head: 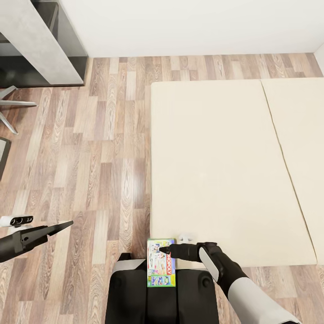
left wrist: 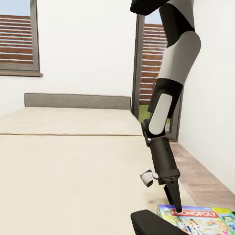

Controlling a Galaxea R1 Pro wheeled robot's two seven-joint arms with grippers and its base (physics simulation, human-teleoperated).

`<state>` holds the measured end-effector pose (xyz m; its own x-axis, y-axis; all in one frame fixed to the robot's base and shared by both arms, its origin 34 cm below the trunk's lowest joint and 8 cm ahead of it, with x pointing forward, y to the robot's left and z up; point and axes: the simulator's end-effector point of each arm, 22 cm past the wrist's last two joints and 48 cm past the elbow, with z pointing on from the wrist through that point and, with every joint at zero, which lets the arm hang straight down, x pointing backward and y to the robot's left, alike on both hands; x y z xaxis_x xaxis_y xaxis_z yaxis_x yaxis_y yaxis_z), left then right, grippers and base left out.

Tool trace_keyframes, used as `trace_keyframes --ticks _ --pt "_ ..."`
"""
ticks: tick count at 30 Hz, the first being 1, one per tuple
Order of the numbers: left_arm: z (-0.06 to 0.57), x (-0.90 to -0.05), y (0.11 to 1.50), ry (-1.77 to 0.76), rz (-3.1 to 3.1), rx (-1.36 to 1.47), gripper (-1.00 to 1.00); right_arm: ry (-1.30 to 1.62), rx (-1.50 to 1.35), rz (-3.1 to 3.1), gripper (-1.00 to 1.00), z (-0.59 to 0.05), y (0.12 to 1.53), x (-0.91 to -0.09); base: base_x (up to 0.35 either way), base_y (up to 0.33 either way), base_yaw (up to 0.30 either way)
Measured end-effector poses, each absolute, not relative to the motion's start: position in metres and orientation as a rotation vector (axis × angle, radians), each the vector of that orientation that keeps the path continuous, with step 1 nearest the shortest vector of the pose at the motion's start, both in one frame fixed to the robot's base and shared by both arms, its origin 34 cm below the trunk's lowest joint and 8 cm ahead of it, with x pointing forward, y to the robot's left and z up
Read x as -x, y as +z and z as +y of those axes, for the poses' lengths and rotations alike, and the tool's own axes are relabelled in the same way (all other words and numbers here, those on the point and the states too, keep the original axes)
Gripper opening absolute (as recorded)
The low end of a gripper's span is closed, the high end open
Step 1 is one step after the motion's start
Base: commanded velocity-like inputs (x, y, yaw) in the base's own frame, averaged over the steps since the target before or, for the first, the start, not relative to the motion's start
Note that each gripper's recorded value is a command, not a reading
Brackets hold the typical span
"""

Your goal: Put all the toys in the child's room - the three board games (two on the bed and one on the table), the two jigsaw puzzles on the table, and the tennis ball on the table - inside the toy box on the table in the child's room.

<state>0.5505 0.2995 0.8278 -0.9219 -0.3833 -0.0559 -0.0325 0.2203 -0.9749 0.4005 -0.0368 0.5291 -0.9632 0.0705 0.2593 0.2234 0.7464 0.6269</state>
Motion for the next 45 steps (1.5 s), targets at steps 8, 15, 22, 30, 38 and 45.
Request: trace_keyframes --ticks 8,15,22,30,38,45 --pt "0.2995 -0.5505 0.8279 -1.758 2.213 0.39 1.0 -1.02 0.233 -2.727 1.0 -0.0368 0.5291 -0.4005 0.0 0.005 0.0" --pt "0.2997 -0.5506 0.828 -1.757 2.212 0.39 1.0 -1.021 0.232 -2.727 1.0 -0.0368 0.5291 -0.4005 0.0 0.059 0.0" --pt "0.2995 -0.5506 0.8281 -1.758 2.212 0.39 1.0 -1.02 0.233 -2.727 1.0 -0.0368 0.5291 -0.4005 0.0 0.008 0.0" --pt "0.2994 -0.5505 0.828 -1.758 2.212 0.39 1.0 -1.02 0.233 -2.727 1.0 -0.0368 0.5291 -0.4005 0.0 0.001 0.0" --pt "0.2994 -0.5505 0.828 -1.758 2.212 0.39 1.0 -1.02 0.232 -2.727 1.0 -0.0368 0.5291 -0.4005 0.0 0.083 0.0" --pt "0.2994 -0.5505 0.828 -1.759 2.212 0.39 1.0 -1.02 0.233 -2.727 1.0 -0.0369 0.5291 -0.4005 0.0 0.01 0.0"
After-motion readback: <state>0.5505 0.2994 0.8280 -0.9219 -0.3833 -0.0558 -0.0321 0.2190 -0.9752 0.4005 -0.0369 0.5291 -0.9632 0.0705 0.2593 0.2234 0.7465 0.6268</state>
